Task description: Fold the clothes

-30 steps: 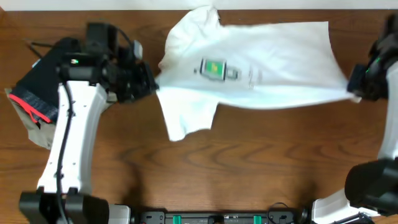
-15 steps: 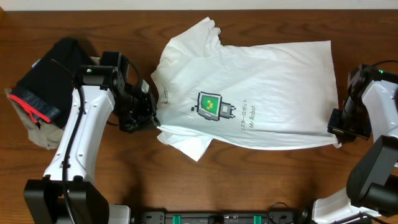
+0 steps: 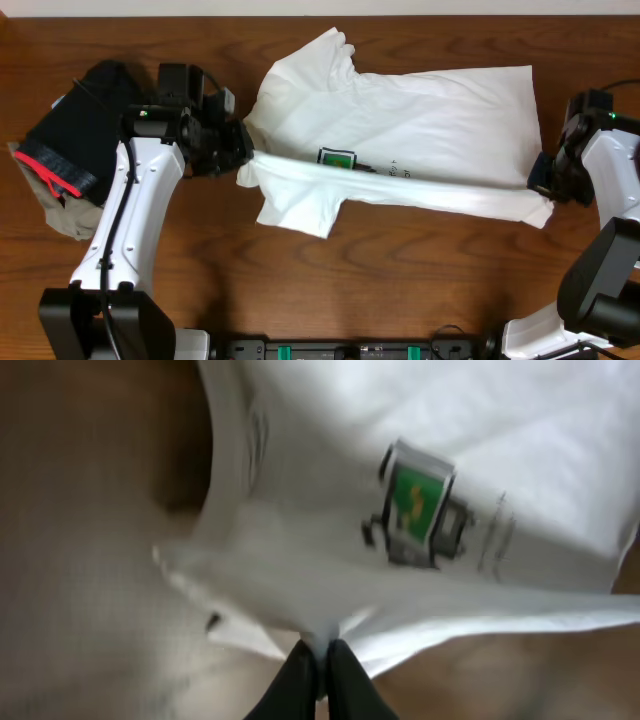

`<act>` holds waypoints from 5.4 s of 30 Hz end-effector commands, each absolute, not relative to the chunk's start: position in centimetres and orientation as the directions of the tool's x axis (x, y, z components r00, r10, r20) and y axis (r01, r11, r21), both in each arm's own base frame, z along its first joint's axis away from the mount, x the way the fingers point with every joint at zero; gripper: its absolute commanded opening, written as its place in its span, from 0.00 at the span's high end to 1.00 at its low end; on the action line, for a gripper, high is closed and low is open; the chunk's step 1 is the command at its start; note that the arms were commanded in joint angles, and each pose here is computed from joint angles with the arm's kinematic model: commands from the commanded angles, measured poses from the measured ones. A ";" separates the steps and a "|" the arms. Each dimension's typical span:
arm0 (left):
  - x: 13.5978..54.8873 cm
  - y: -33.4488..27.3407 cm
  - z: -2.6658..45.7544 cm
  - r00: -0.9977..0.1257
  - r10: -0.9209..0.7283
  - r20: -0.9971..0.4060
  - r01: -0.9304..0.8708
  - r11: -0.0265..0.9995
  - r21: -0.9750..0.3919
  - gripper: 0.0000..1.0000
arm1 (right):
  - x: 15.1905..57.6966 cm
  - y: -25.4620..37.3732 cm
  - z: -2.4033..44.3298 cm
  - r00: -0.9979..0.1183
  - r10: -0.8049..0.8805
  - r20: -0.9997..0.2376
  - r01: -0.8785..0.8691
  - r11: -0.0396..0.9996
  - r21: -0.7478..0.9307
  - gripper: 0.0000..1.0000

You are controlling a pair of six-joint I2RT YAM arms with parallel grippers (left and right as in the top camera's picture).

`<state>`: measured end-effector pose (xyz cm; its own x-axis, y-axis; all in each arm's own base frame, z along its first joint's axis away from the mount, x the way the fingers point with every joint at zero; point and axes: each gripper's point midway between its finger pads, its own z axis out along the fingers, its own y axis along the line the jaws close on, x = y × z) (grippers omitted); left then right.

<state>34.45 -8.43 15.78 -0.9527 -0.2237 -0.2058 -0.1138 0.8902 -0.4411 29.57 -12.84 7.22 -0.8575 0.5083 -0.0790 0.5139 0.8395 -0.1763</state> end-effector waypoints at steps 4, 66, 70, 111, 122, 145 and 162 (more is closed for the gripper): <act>36.7 -8.1 16.5 -0.925 -0.223 -0.307 -0.072 0.898 -0.435 0.91 | 31.9 -13.3 7.5 -0.834 0.523 -0.174 0.546 0.829 -0.124 0.99; 37.7 -8.8 7.8 -0.971 -0.222 -0.089 -0.163 0.886 -0.433 0.83 | 38.0 -14.0 6.9 -0.800 0.478 -0.362 0.524 0.851 -0.035 0.80; 37.7 -8.8 7.8 -0.971 -0.221 -0.089 -0.162 0.886 -0.434 0.78 | 37.0 -13.2 4.4 -0.822 0.485 -0.298 0.516 0.856 -0.030 0.88; 37.9 -11.8 3.3 -0.988 -0.148 -0.041 -0.118 0.903 -0.413 0.73 | 33.8 -11.7 -3.4 -0.862 0.498 -0.098 0.504 0.862 -0.051 0.92; 37.7 -12.4 1.4 -0.991 -0.133 0.006 -0.122 0.892 -0.435 0.73 | 33.8 -11.8 -3.4 -0.861 0.499 -0.097 0.505 0.862 -0.051 0.94; 40.9 -14.3 9.8 -0.957 -0.042 -0.287 0.122 0.839 -0.530 0.94 | 33.7 -11.8 -3.4 -0.861 0.498 -0.098 0.505 0.862 -0.054 0.94; 44.8 -13.0 14.0 -0.854 -0.080 -0.515 0.185 0.878 -0.442 0.94 | 33.8 -11.9 -3.4 -0.861 0.499 -0.100 0.505 0.861 -0.057 0.94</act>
<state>43.72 -13.73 13.26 -0.8781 -0.0755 -0.4724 0.1842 0.8580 -0.4795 35.72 -12.66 -0.40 -0.8444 0.4973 -0.1992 0.5132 0.8576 -0.0343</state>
